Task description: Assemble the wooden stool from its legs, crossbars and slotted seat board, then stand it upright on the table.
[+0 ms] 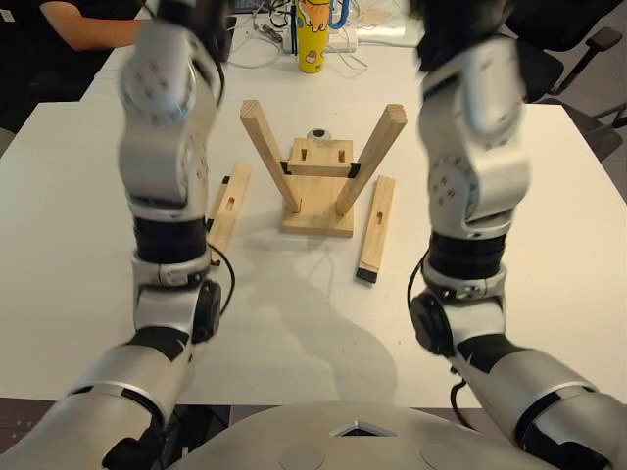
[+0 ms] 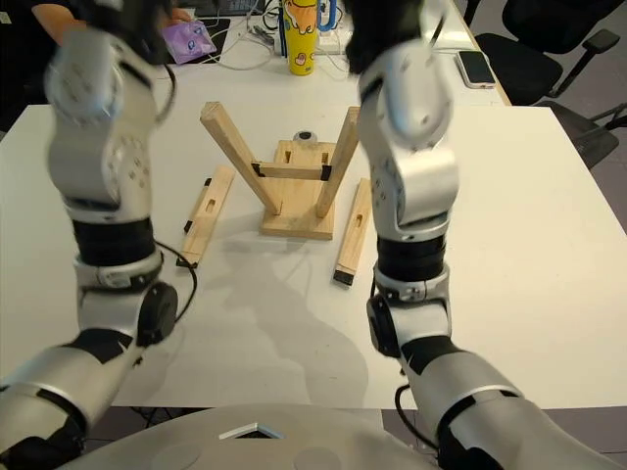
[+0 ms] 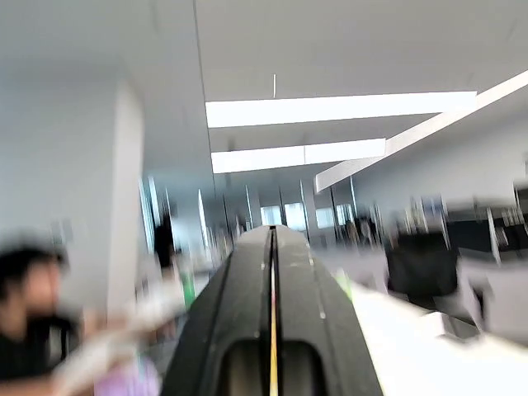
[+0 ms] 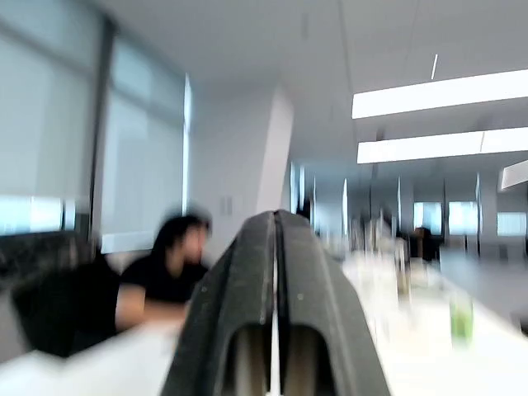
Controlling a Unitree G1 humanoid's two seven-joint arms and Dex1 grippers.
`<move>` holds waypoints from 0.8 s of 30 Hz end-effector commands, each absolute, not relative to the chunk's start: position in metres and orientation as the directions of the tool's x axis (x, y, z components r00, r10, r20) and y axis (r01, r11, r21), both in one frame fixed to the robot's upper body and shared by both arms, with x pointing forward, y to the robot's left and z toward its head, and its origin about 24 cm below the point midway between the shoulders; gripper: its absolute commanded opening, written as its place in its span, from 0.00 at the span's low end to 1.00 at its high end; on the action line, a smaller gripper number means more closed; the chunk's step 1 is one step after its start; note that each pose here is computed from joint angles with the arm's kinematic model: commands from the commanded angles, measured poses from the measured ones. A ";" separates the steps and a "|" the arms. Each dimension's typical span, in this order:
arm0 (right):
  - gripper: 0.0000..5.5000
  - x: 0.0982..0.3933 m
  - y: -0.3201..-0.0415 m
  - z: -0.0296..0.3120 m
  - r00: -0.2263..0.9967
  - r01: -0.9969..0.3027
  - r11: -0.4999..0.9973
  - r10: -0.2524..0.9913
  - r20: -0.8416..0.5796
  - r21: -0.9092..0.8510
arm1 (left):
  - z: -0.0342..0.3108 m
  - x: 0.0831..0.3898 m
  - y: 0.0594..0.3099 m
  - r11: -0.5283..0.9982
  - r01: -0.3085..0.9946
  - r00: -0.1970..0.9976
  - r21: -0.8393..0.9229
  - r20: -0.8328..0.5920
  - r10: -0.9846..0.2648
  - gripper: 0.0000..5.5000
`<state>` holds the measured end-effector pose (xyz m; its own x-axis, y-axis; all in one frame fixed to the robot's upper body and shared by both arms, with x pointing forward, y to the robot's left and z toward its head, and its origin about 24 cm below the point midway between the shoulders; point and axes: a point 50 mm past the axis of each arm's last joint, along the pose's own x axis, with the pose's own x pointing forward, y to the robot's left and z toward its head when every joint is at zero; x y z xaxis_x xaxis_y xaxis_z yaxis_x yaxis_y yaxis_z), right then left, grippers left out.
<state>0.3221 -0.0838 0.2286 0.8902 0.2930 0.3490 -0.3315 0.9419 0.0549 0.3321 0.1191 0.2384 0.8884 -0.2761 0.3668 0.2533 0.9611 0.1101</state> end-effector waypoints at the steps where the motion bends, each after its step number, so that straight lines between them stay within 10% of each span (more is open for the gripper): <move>1: 0.00 0.270 -0.088 0.070 0.801 -0.358 0.901 0.431 -0.416 0.244 | 0.069 0.277 0.114 0.937 0.333 0.874 -0.109 -0.338 -0.350 0.00; 14: 0.00 0.305 -0.101 0.180 0.877 -0.407 0.896 0.329 0.351 0.178 | 0.199 0.303 0.121 0.975 0.152 0.911 0.163 0.360 -0.202 0.00; 24: 0.00 0.325 -0.172 0.199 0.915 -0.206 0.890 0.027 0.403 0.407 | 0.259 0.276 0.151 0.972 -0.103 0.710 0.210 0.700 -0.076 0.00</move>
